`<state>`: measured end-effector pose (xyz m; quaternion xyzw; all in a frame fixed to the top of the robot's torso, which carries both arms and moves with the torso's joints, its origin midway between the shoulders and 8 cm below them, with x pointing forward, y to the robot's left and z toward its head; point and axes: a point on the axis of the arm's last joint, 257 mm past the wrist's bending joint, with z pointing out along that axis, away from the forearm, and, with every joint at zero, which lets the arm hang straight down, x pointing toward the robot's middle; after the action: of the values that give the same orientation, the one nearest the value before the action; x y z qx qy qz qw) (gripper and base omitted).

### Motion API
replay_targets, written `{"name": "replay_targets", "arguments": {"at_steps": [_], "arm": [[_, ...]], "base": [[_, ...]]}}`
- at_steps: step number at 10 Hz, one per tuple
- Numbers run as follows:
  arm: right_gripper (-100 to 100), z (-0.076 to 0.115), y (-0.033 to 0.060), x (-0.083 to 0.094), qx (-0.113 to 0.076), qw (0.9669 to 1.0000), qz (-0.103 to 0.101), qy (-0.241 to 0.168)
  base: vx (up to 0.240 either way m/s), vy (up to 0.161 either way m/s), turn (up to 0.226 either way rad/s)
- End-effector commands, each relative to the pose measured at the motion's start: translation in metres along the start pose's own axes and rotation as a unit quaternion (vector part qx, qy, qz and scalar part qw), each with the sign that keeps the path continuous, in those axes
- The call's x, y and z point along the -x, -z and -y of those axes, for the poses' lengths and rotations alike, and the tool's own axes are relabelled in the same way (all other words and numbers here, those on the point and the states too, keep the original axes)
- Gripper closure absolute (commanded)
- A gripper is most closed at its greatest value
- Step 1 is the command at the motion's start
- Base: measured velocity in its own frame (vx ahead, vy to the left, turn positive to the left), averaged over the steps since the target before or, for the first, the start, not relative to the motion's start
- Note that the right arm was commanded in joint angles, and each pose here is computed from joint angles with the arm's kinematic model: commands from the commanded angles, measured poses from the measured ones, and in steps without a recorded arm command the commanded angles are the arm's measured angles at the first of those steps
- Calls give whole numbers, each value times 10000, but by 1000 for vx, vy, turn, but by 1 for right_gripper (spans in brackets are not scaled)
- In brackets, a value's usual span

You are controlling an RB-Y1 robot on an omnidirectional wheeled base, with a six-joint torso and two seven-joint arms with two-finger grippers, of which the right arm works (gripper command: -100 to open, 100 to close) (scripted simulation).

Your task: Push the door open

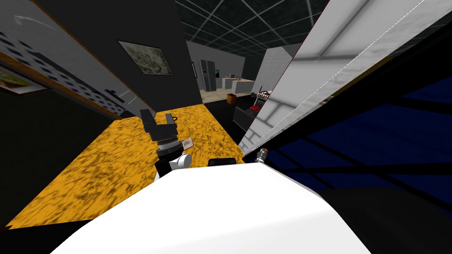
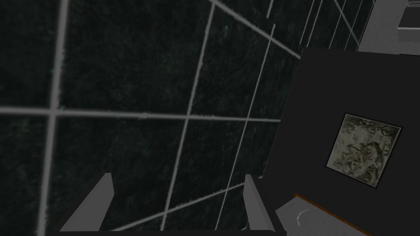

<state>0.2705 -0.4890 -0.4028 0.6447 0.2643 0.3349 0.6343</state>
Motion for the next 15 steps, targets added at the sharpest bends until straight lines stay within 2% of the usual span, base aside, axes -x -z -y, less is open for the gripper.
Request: {"name": "replay_targets", "arguments": {"at_steps": [1,4,7,9,10,11,14,15], "arm": [[100,-5,89,245,-11,9997,205,-96],[100,-17,120,289,16,9993,266,-277],[100,-52,218,420,104,9956,452,-817],[100,-52,218,420,104,9956,452,-817],[100,-63,252,463,138,9936,514,-996],[100,-63,252,463,138,9936,514,-996],[100,-98,357,595,248,9858,696,-1508],[100,-98,357,595,249,9855,696,-1525]], "base": [[-48,-2,134],[-50,1,103],[-73,5,181],[-51,5,42],[-25,-10,112],[-37,-9,86],[-75,10,175],[-68,6,101]]}}
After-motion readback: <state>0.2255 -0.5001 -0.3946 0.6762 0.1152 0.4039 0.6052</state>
